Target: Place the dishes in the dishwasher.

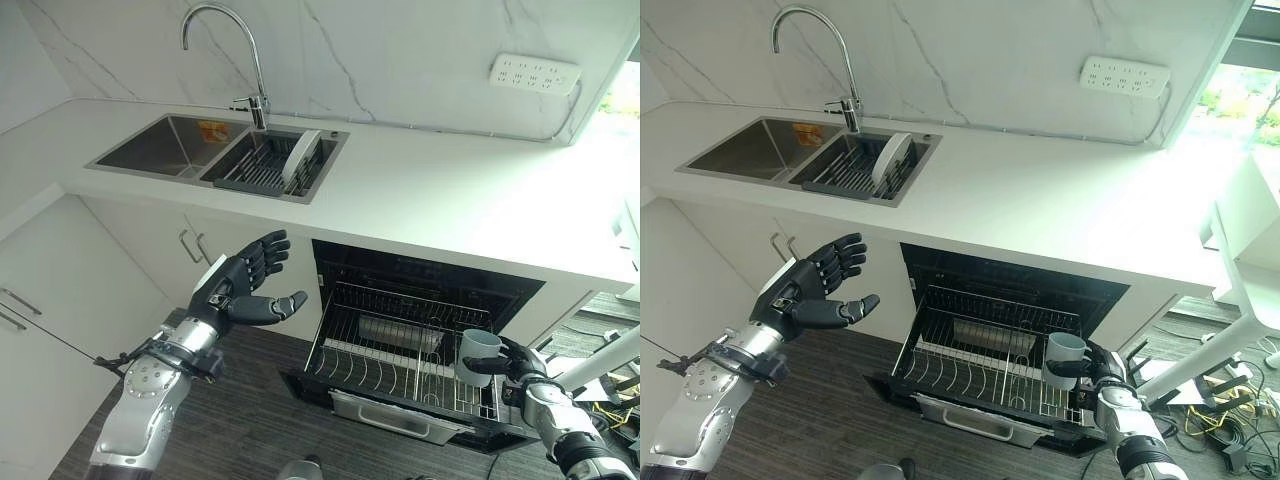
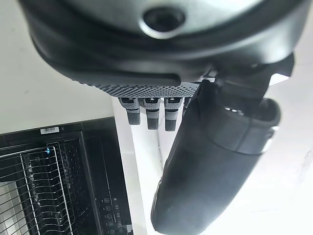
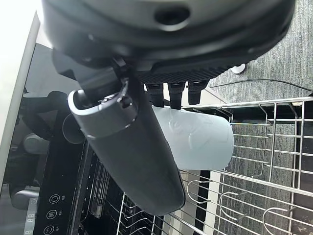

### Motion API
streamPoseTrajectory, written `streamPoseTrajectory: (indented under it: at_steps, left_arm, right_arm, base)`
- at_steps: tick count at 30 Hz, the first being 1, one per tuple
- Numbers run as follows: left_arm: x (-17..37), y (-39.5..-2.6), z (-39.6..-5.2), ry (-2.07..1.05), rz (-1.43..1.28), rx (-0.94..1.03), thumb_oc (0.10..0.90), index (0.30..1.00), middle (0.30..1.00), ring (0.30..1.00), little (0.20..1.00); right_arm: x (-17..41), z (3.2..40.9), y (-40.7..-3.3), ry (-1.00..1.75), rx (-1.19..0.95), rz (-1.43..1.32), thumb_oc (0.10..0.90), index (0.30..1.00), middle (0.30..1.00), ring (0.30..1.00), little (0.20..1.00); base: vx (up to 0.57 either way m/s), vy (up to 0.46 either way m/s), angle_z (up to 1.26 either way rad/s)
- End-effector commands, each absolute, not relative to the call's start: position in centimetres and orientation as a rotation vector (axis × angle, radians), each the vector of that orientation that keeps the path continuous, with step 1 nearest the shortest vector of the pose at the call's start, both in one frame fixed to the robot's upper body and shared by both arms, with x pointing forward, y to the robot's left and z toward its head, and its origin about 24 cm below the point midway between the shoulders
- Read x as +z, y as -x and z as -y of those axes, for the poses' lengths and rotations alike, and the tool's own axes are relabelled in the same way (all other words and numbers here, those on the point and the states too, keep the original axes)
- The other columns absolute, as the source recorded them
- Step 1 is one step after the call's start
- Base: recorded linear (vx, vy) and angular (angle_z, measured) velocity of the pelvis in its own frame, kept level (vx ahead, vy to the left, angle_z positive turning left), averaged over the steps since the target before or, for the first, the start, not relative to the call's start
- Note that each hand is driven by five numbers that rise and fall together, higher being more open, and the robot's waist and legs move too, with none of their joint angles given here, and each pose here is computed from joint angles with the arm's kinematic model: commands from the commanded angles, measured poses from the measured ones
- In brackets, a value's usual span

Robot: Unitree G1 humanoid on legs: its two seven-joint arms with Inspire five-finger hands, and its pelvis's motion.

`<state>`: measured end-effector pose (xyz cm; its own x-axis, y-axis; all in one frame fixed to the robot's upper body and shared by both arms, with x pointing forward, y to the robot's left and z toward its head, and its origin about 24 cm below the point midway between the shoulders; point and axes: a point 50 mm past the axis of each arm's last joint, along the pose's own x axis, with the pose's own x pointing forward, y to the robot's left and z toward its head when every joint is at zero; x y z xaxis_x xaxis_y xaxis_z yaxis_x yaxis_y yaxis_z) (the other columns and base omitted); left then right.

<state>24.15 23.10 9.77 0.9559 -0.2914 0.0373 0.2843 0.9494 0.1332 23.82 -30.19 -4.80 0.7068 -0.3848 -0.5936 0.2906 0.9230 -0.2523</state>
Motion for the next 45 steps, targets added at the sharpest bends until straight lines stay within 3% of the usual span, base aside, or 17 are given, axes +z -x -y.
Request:
streamPoseTrajectory:
  at_steps: [1,15,31,36,45]
  left_arm:
    - [15.6,-24.4,-22.1,-0.155,0.362,-0.352,0.8,0.9,0.9,0.9,0.9]
    - [15.8,-24.2,-22.6,-0.14,0.395,-0.323,0.8,0.9,0.9,0.9,0.9]
    - [18.6,-21.5,-24.3,-0.118,0.682,-0.216,0.8,0.9,0.9,0.9,0.9]
    - [19.3,-21.2,-24.8,-0.1,0.715,-0.253,0.8,0.9,0.9,0.9,0.9]
    - [19.8,-22.0,-24.5,0.02,0.746,-0.218,0.8,0.9,0.9,0.9,0.9]
  right_arm:
    - [0.3,31.2,-28.0,0.193,-0.406,-0.448,0.8,0.9,0.9,0.9,0.9]
    - [6.5,30.7,-29.9,0.257,-0.391,-0.148,0.8,0.9,0.9,0.9,0.9]
    - [6.1,28.4,-25.0,0.109,-0.317,-0.145,0.8,0.9,0.9,0.9,0.9]
    - [6.7,28.8,-22.9,-0.002,-0.398,-0.078,0.8,0.9,0.9,0.9,0.9]
    - [13.3,28.2,-23.6,-0.019,-0.414,0.306,0.8,0.9,0.9,0.9,0.9]
  base:
    - [0.0,0.0,0.0]
    - [0.0,0.0,0.0]
    - [-0.02,0.13,-0.11]
    - [-0.11,0.207,-0.26]
    - [-0.08,0.045,-0.37]
